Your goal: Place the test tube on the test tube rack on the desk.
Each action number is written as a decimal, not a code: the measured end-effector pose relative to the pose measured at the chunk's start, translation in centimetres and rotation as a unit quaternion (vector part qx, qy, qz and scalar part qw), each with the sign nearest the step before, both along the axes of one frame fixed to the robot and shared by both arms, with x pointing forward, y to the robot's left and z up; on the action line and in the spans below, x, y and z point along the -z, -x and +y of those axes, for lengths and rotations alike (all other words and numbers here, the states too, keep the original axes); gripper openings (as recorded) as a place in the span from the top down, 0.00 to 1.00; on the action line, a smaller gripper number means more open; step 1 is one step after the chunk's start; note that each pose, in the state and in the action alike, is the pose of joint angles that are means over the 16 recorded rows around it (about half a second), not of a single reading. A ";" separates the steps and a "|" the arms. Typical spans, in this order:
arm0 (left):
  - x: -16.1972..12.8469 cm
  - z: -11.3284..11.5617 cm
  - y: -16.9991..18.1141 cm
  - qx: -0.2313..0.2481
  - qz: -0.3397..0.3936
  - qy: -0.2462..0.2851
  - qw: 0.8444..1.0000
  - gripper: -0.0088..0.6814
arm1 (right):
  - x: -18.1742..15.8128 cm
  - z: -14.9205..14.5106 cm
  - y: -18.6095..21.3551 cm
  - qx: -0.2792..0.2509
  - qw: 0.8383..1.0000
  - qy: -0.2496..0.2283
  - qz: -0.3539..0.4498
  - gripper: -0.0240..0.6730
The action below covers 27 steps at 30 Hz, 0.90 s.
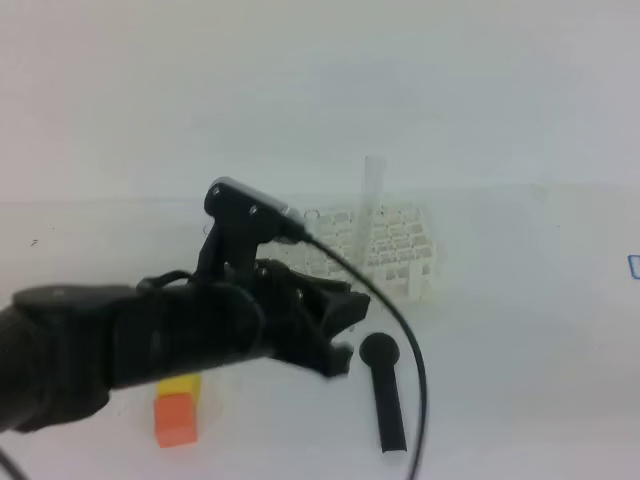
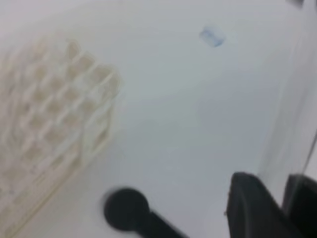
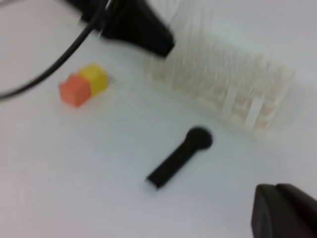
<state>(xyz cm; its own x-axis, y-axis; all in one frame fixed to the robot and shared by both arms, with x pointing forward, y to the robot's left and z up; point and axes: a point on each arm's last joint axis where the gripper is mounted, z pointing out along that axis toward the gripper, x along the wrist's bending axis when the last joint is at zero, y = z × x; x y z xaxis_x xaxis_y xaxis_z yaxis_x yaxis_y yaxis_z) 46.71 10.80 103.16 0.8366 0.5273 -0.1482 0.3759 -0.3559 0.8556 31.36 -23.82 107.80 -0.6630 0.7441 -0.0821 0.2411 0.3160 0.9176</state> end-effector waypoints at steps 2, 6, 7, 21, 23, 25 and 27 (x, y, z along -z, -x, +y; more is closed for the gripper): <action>0.2 -0.1 1.1 0.026 -0.007 0.026 0.999 0.99 | -0.2 0.1 -0.3 0.005 1.000 -0.012 -0.027 0.97; -0.1 -0.3 3.1 0.090 -0.023 0.090 0.992 0.99 | -0.3 0.2 -0.9 0.016 0.997 -0.034 -0.068 0.97; -0.2 -0.4 3.6 0.107 -0.025 0.105 0.988 0.99 | -0.3 0.3 -1.1 0.019 0.996 -0.040 -0.075 0.97; -0.7 -0.9 6.5 0.244 0.023 0.205 0.948 0.99 | 0.2 1.2 -1.8 0.022 0.988 -0.119 -0.094 0.97; -0.5 -1.0 6.5 0.249 0.024 0.204 0.946 0.99 | 0.1 1.5 -1.7 0.013 0.987 -0.128 -0.094 0.97; -0.3 -1.0 6.5 0.255 0.023 0.202 0.945 0.99 | 0.0 1.7 -1.5 0.001 0.986 -0.137 -0.092 0.97; -0.2 -1.1 6.5 0.263 0.019 0.202 0.943 0.99 | 0.0 2.0 -1.3 -0.011 0.985 -0.145 -0.090 0.97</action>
<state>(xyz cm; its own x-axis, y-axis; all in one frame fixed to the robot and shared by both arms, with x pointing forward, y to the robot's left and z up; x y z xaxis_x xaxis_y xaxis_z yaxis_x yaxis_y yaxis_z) 40.19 9.71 103.38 0.9566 -0.0647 -0.2841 0.2722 -0.1498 0.9505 32.62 -21.87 107.84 -0.6736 0.7390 0.0142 0.0629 0.0382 0.9973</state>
